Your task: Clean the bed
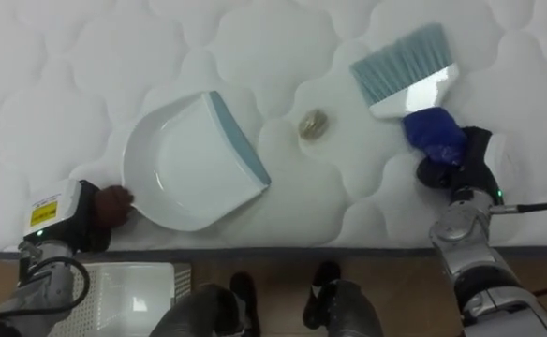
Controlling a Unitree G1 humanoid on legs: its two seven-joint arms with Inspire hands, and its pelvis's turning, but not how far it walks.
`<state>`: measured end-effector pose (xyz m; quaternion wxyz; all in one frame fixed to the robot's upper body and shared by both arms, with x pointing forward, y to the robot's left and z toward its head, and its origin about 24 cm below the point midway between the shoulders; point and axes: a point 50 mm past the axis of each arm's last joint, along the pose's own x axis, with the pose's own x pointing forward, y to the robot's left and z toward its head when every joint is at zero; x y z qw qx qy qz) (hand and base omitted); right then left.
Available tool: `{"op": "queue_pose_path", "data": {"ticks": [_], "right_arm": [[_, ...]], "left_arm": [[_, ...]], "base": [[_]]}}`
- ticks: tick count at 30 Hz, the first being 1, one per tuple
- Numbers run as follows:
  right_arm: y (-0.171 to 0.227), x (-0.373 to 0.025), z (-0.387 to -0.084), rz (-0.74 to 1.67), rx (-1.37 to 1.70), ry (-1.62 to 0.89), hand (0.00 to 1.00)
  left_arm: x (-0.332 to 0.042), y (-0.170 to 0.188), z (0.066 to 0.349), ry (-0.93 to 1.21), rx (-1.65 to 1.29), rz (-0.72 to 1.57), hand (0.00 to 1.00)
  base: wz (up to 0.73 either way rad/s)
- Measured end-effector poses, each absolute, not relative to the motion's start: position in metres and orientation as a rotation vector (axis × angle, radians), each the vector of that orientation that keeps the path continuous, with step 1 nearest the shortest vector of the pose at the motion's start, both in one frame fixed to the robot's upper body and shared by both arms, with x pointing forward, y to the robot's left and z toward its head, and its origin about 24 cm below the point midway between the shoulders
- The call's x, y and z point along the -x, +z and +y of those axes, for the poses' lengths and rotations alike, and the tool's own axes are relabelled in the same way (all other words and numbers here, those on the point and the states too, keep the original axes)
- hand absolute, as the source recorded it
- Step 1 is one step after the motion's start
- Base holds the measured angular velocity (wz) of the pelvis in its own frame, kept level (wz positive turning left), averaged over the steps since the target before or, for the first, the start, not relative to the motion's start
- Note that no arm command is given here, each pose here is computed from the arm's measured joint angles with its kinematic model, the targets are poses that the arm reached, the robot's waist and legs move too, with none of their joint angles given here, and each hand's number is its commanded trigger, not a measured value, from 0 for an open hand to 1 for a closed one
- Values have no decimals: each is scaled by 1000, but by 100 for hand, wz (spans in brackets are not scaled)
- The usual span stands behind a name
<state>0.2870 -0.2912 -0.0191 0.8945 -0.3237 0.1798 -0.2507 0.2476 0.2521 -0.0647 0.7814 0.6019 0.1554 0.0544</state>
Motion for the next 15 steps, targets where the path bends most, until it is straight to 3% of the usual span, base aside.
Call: {"op": "queue_pose_path", "data": {"ticks": [15], "right_arm": [[-10,-293,-300,386,823,-477,100]], "left_arm": [[-259,-54,254,129,-1319,290,100]], "base": [[4]]}}
